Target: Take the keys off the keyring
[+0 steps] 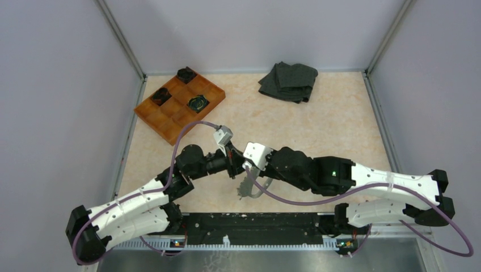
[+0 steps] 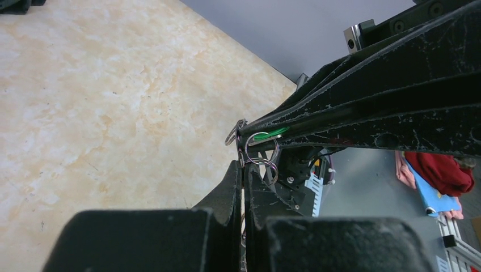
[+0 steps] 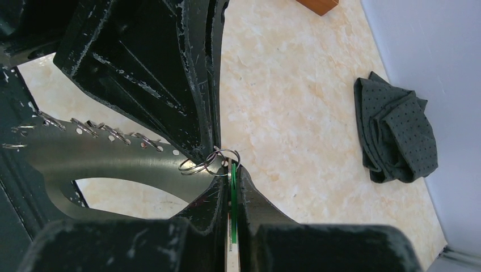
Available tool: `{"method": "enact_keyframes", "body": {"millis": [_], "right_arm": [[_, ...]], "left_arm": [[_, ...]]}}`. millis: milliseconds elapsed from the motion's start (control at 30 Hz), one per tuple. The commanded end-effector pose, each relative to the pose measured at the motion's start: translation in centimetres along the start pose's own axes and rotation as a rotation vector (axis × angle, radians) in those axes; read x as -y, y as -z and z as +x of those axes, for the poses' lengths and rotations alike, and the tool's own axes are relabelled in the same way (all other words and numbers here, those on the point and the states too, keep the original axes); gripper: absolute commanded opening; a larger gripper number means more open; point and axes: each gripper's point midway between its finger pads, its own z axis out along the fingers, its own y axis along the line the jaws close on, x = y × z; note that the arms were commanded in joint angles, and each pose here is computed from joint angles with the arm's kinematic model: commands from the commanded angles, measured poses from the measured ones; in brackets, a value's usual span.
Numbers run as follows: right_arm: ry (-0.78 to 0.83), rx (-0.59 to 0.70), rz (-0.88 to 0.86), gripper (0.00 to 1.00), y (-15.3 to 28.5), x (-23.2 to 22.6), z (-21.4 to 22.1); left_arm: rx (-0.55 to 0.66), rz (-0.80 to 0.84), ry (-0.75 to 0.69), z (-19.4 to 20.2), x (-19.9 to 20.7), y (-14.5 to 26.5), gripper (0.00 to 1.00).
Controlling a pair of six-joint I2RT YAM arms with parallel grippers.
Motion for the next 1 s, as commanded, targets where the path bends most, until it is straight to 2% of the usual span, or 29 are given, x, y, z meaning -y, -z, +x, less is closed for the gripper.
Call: {"method": "enact_keyframes", "body": {"millis": [0, 533, 633, 700, 967], "right_arm": [[-0.044, 0.089, 0.060, 0.00, 1.3, 2.4, -2.8], [-0.039, 0.264, -0.016, 0.00, 3.3, 2.2, -5.6], [-0.040, 0.267, -0.016, 0.00, 3.3, 2.2, -5.7], [-0.034, 0.251, -0.013, 0.00, 3.1, 2.1, -5.4], [-0.026, 0.247, -0.007, 0.00, 2.8, 2.1, -5.0]], "left_arm": [[0.059, 0.127, -0.077, -1.7, 2.6, 0.2, 0.00], [0.058, 0.168, -0.108, -1.2, 2.9, 0.2, 0.00], [0.055, 0.138, -0.101, -1.2, 2.4, 0.1, 0.11], [0.063, 0.104, -0.095, -1.4, 1.9, 0.2, 0.24], [0.109, -0.004, -0.141, -2.3, 0.4, 1.4, 0.37]]}}
